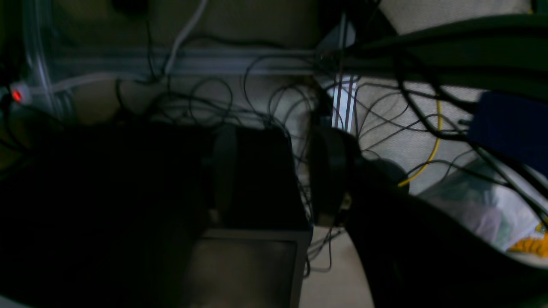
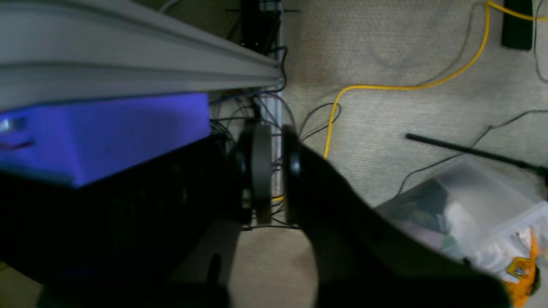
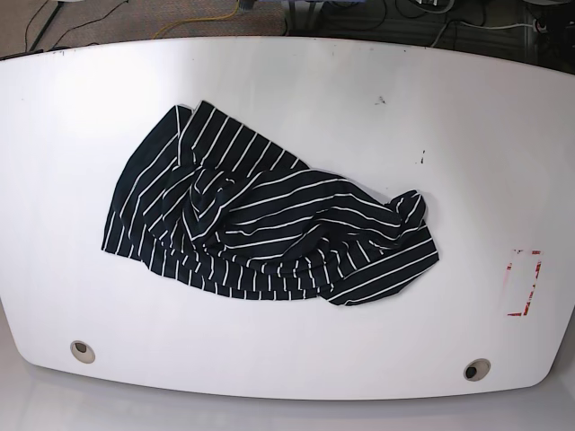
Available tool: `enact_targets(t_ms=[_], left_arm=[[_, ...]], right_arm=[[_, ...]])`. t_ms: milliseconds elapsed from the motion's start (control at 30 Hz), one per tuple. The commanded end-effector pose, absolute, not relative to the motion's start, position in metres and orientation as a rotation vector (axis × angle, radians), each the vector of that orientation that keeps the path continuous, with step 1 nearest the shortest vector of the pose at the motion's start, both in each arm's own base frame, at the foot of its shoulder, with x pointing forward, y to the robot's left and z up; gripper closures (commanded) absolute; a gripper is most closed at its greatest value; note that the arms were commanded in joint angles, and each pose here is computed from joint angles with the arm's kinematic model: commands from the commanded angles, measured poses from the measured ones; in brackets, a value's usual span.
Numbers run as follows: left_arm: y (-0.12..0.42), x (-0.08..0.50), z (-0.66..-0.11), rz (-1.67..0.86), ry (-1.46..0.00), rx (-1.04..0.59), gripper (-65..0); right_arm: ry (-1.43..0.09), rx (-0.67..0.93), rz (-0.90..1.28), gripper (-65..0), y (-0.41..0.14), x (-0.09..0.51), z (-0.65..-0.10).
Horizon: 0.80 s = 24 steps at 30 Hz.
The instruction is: Layout the t-shirt on the table in an organized manner, then fold the t-shirt properly
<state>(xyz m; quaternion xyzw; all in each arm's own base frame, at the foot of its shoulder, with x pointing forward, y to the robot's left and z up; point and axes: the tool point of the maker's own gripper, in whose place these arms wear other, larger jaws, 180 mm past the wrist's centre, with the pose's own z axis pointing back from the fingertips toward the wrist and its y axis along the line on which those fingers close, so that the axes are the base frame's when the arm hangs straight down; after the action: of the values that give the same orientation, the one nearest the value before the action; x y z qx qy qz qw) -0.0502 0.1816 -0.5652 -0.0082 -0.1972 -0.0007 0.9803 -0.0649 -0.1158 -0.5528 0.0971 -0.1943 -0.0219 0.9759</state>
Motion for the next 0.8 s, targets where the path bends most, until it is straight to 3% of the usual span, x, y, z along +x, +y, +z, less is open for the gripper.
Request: enact_targets(t_ms=[0,767], left_arm=[[0.184,-0.064,-0.552,-0.014,-0.398,-0.012,-25.1],[0.181,-0.079,-0.477,-0.081,-0.471,-0.008,-25.1]], right_arm=[[-0.406,0.190,-0.051,-3.8,-0.120,-0.073,-0.540],[-0.517,0.167,0.019,-3.6,-0.125,-0.073,-0.455]])
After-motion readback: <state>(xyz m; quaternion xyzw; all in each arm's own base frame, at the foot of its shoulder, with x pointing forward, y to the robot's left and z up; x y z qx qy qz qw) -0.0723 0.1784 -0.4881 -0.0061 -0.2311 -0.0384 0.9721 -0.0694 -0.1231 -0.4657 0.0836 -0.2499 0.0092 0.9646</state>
